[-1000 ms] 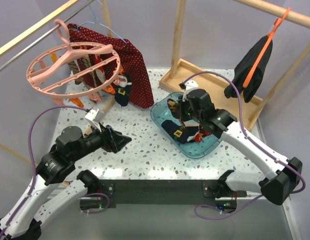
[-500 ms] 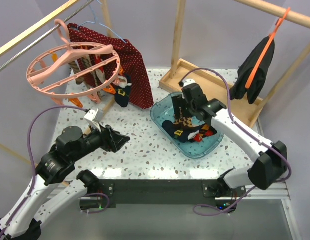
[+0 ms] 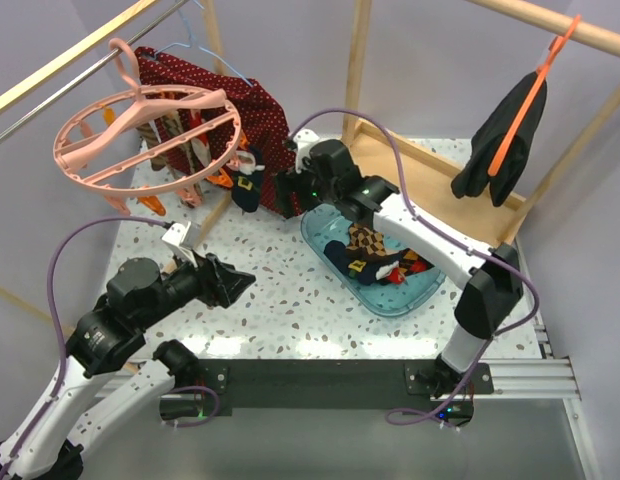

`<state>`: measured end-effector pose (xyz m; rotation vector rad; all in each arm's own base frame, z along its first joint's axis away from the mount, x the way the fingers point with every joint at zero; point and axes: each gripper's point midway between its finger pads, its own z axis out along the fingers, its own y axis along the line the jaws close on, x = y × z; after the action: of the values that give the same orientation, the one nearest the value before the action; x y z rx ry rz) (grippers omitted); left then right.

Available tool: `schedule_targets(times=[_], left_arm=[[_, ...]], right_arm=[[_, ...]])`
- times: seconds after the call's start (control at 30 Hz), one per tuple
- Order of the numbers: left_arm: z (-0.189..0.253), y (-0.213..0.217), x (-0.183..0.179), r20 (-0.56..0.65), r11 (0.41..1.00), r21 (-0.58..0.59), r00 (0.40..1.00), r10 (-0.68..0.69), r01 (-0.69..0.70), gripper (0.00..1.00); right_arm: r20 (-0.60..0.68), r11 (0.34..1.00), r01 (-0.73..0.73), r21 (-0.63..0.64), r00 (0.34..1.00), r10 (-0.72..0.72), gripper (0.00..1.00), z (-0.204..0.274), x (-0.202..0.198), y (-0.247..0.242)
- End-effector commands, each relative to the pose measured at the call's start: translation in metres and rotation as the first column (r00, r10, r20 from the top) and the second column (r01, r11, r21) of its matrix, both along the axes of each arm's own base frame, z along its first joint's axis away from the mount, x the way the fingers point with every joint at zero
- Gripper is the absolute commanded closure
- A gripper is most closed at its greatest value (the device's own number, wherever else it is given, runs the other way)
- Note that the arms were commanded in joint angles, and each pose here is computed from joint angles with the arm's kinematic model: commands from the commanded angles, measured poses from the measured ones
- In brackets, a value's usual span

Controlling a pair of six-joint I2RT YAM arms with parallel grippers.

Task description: Remove the socks clipped to the hanger

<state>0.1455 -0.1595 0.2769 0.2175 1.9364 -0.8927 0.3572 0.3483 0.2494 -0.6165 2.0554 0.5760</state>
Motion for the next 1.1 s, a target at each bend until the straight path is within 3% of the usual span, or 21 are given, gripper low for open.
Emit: schedule_targets(times=[0.0,0.2,0.5,0.67,0.8,0.87,0.9,0.97,1.0,1.07], left_arm=[[0.008,0.005,0.001,0.048,1.000,0.015,0.999,0.005,-0.005,0.31],[0.013,0.013,-0.003,0.065,1.000,0.014,0.998,0.026,-0.027,0.31],[0.016,0.015,-0.005,0.074,0.999,0.010,0.997,0.032,-0.033,0.31],[0.018,0.015,-0.005,0.076,0.999,0.008,0.997,0.030,-0.031,0.31],[0.019,0.015,-0.006,0.073,1.000,0.005,0.997,0.030,-0.031,0.31],[0.018,0.016,-0.006,0.071,0.999,0.005,0.997,0.032,-0.032,0.31],[0.017,0.016,-0.006,0.071,0.999,0.005,0.997,0.032,-0.032,0.31],[0.015,0.016,-0.006,0.066,0.999,0.006,0.997,0.034,-0.035,0.31],[0.015,0.016,-0.006,0.065,0.999,0.005,0.997,0.037,-0.038,0.31],[0.014,0.017,-0.005,0.061,0.999,0.005,0.997,0.045,-0.045,0.31]], right_arm=[[0.116,0.986,-0.076,0.148,0.991,0.059,0.11,0.041,0.013,0.039],[0.165,0.974,-0.105,0.201,0.984,0.072,0.12,0.051,0.030,0.062],[0.193,0.941,-0.146,0.305,0.977,0.089,0.40,0.062,0.040,0.087],[0.206,0.927,-0.150,0.342,0.975,0.082,0.45,0.073,0.046,0.096],[0.177,0.931,-0.142,0.335,0.980,0.086,0.63,0.066,0.050,0.101],[0.175,0.926,-0.157,0.344,0.979,0.101,0.66,0.066,0.047,0.103],[0.175,0.919,-0.179,0.351,0.977,0.123,0.76,0.067,0.044,0.105],[0.174,0.912,-0.197,0.361,0.975,0.141,0.87,0.072,0.038,0.106],[0.174,0.909,-0.203,0.365,0.974,0.147,0.97,0.074,0.035,0.106],[0.166,0.905,-0.211,0.370,0.973,0.159,1.00,0.075,0.028,0.106]])
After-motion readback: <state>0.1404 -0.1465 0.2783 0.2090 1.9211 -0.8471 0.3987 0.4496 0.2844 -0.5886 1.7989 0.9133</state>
